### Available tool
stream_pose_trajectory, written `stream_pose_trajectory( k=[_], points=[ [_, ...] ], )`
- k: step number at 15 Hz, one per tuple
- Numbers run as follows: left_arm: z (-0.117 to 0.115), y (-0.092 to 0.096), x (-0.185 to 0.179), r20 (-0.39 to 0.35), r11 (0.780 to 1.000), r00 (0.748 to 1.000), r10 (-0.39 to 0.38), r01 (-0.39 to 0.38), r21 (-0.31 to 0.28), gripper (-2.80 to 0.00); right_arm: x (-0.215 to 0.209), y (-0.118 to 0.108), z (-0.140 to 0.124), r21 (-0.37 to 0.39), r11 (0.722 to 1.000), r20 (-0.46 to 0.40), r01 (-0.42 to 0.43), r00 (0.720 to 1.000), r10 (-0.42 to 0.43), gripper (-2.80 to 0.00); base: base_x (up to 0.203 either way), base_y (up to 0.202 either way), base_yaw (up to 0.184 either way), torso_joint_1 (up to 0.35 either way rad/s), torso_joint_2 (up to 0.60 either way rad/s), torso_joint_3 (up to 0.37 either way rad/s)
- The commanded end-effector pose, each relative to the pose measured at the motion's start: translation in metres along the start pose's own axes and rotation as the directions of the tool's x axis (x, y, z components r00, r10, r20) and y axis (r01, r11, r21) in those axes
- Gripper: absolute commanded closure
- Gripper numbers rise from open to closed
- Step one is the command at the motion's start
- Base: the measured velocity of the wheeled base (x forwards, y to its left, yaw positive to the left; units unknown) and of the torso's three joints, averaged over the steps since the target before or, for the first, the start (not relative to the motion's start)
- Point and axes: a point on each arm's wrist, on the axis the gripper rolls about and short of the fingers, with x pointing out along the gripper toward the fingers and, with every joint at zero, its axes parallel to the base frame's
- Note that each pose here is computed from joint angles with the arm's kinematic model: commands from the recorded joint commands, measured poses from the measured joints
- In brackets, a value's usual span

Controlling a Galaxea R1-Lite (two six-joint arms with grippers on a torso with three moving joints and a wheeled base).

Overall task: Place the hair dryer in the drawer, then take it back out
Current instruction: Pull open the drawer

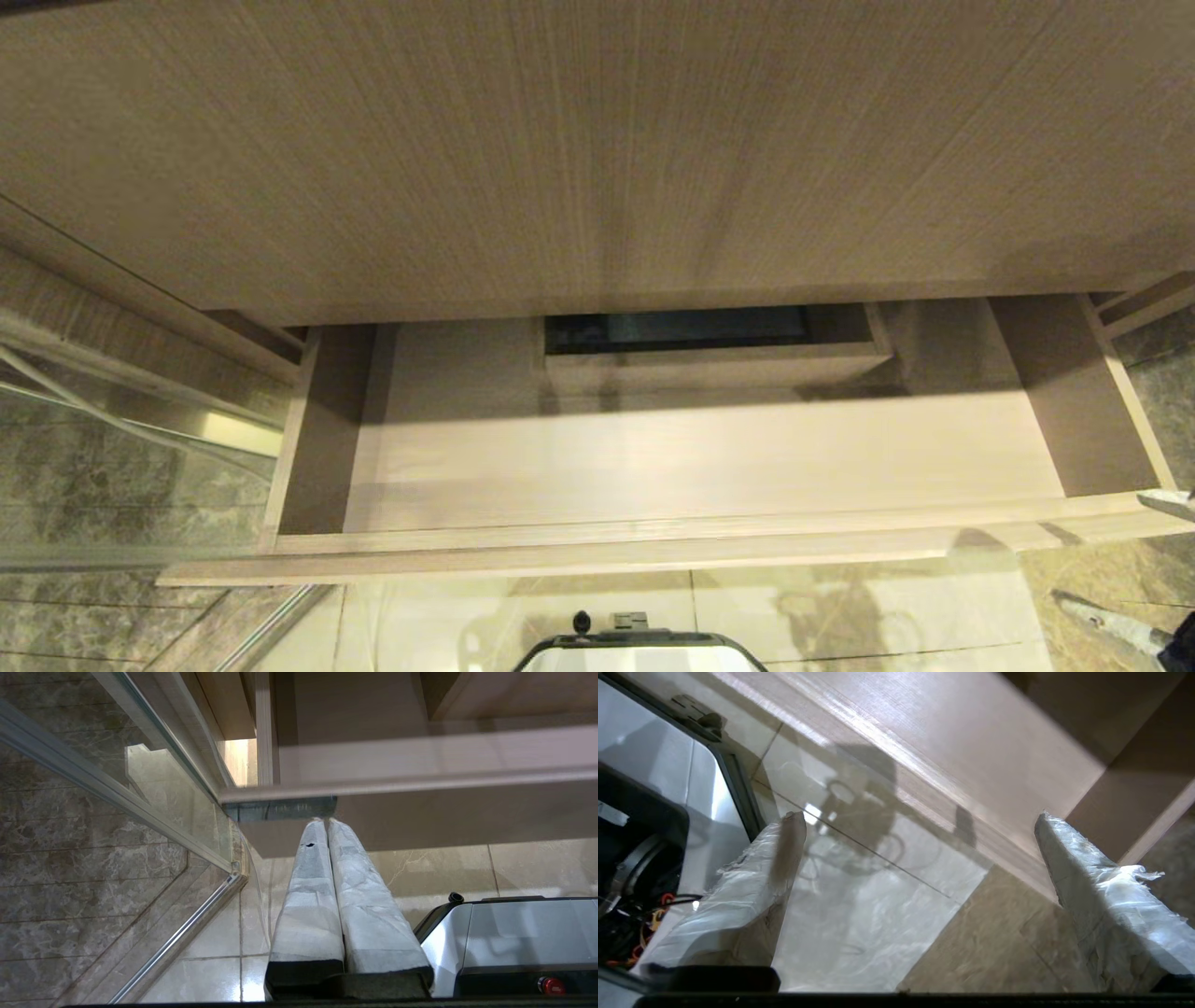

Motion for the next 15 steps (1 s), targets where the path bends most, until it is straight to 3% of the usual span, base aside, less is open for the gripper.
stream_pose_trajectory(
  k=[1, 8, 12, 15],
  points=[
    [0.0, 0.0, 0.0, -0.001, 1.0, 1.0, 0.0, 0.0, 0.0, 0.0, -0.014, 0.0, -0.004, 0.02, 0.999, 0.014, 0.044, 0.999, -0.044, 0.0, 0.0, 0.0, 0.0, 0.0, 0.0, 0.0],
    [0.0, 0.0, 0.0, -0.001, 1.0, 1.0, -0.002, 0.002, 0.0, 0.0, -0.027, -0.005, -0.009, 0.101, 0.984, -0.013, 0.148, 0.989, -0.147, 0.0, 0.0, 0.0, 0.0, 0.0, 0.0, 0.0],
    [0.0, 0.0, 0.0, -0.002, 1.0, 1.0, -0.001, 0.001, 0.0, 0.0, -0.04, 0.002, -0.019, 0.257, 0.948, -0.004, 0.188, 0.981, -0.193, 0.0, 0.0, 0.0, 0.0, 0.0, 0.0, 0.0],
    [0.0, 0.0, 0.0, -0.002, 1.0, 1.0, 0.0, 0.0, 0.0, 0.0, -0.054, 0.017, -0.034, 0.319, 0.926, 0.054, 0.204, 0.971, -0.232, 0.0, 0.0, 0.0, 0.0, 0.0, 0.0, 0.0]
  ],
)
